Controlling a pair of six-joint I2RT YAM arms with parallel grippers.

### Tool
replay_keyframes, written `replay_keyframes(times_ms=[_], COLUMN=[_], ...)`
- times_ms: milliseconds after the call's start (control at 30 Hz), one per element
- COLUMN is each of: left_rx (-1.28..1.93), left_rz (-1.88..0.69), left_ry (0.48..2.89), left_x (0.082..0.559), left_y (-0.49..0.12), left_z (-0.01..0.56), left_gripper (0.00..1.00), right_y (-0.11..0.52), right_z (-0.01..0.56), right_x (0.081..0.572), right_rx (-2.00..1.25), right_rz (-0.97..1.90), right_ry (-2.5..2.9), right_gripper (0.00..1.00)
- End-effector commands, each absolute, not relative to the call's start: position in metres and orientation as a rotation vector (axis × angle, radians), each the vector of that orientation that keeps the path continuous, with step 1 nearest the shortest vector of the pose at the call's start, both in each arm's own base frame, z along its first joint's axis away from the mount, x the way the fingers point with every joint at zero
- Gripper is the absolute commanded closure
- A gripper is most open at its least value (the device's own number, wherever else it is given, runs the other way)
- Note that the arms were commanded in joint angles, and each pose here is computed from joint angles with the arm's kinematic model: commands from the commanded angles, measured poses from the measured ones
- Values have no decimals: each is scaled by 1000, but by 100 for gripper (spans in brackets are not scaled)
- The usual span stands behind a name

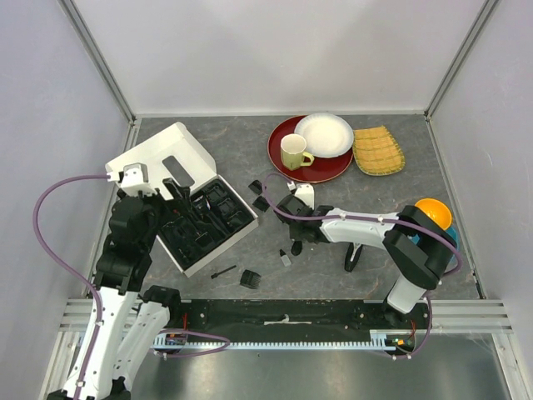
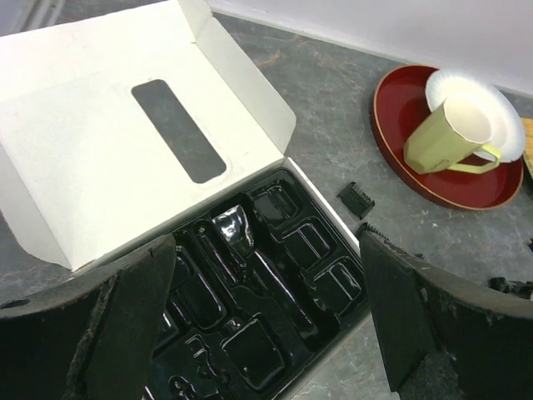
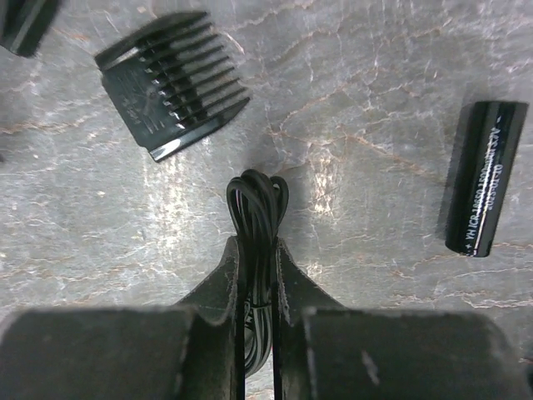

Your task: Sort the hair-cutting tools

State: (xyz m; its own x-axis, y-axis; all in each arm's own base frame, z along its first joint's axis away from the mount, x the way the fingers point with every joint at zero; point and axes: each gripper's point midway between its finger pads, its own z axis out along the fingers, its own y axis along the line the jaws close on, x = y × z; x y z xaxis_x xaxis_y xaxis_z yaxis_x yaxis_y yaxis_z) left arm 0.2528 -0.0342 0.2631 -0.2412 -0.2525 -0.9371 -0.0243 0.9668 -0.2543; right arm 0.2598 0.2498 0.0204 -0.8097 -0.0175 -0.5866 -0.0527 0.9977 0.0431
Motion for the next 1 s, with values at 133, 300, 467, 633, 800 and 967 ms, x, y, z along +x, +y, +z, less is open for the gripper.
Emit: replay_keyframes(times_ms=[133,300,467,633,800,967], left_rx=[-470,-515,-609,-706,-815,-864], left_rz=[-9,26,68,114,43,-72], left_ry=[1771,1819,1938,1956,1919,1881], left_x=[252,255,263,281,291,296], left_y=[12,16,19,35,58,61], left_z=[260,249,250,268,283,289], left_gripper=[3,2,1,0,1,2], right_y=[300,369,439,501,548,582], right_z=[134,189,225,247,245,217], right_x=[296,299,295,296,279,271], right_rx=[-77,-226,-387,-484,-606,-719], right_rz=[354,622,830,1069,1205,1156], right_ry=[2272,2122,1973,1773,1656,1608], right_gripper=[92,90,89,89,88,86])
